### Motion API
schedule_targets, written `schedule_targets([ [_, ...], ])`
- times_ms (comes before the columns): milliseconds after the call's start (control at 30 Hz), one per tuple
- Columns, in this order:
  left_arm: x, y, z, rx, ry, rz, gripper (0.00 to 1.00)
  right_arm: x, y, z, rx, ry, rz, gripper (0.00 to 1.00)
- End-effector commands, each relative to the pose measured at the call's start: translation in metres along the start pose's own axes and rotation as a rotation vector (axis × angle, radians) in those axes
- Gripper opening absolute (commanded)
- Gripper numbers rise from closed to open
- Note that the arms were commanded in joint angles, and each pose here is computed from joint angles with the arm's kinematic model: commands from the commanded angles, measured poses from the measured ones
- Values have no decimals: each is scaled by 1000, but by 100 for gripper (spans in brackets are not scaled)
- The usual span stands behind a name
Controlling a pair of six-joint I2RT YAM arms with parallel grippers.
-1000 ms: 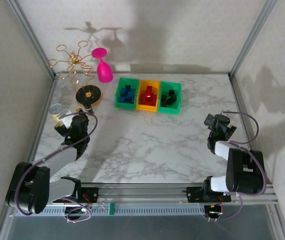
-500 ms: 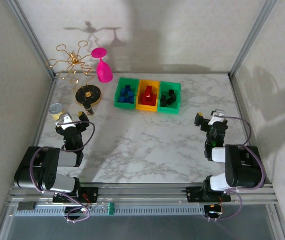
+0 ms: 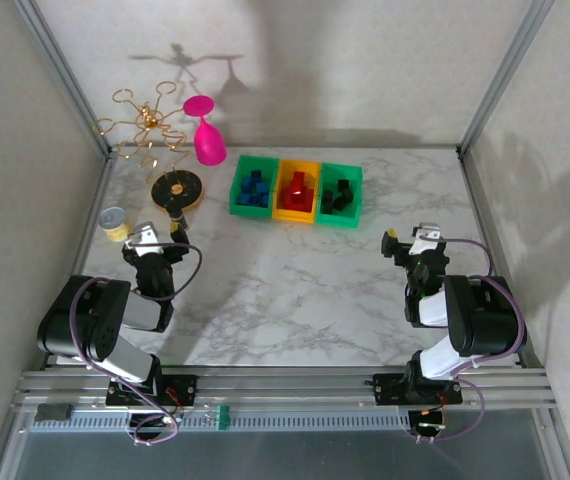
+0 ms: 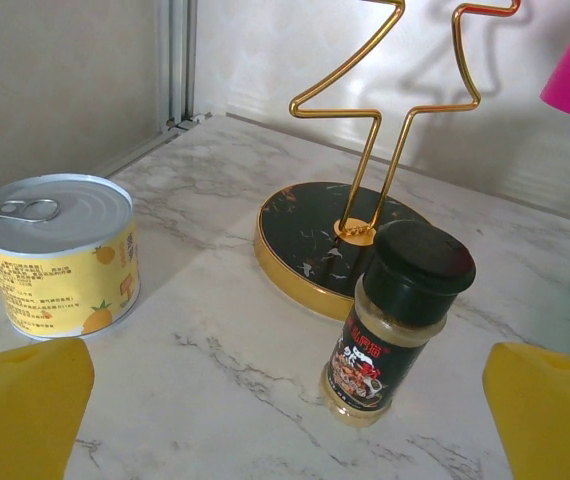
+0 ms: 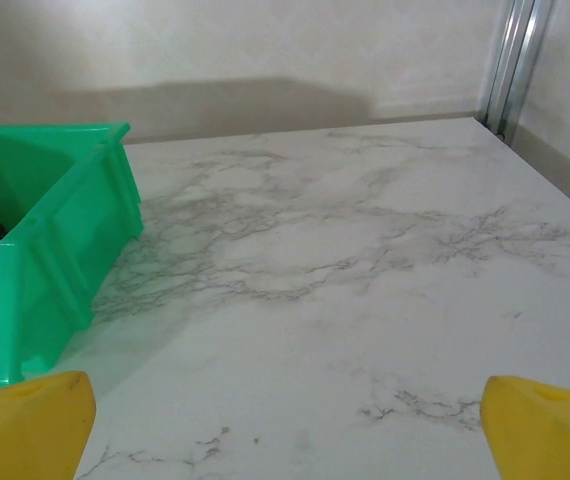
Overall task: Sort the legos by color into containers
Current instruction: Reset both arms
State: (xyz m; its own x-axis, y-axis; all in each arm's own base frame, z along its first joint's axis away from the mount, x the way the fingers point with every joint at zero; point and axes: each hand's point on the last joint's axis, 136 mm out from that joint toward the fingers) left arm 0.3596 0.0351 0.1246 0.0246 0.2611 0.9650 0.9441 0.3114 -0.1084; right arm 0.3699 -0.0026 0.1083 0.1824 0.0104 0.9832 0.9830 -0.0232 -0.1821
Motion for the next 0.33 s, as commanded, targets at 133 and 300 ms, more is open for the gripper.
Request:
schedule_targets([
  [133, 9, 2, -1, 14, 6, -32, 100, 16, 3, 1, 0, -13, -52, 99],
  [300, 9, 2, -1, 12, 6, -33, 100, 16, 3, 1, -1, -13, -55, 99],
])
Point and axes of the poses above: each hand's point on the last joint's axis, 136 mm out from that joint toward the fingers, its own y axis out along the fingers, its own z axis along the line the jaws close on, x = y × z, and after that the axes turned 4 degrees about -y, right-handed
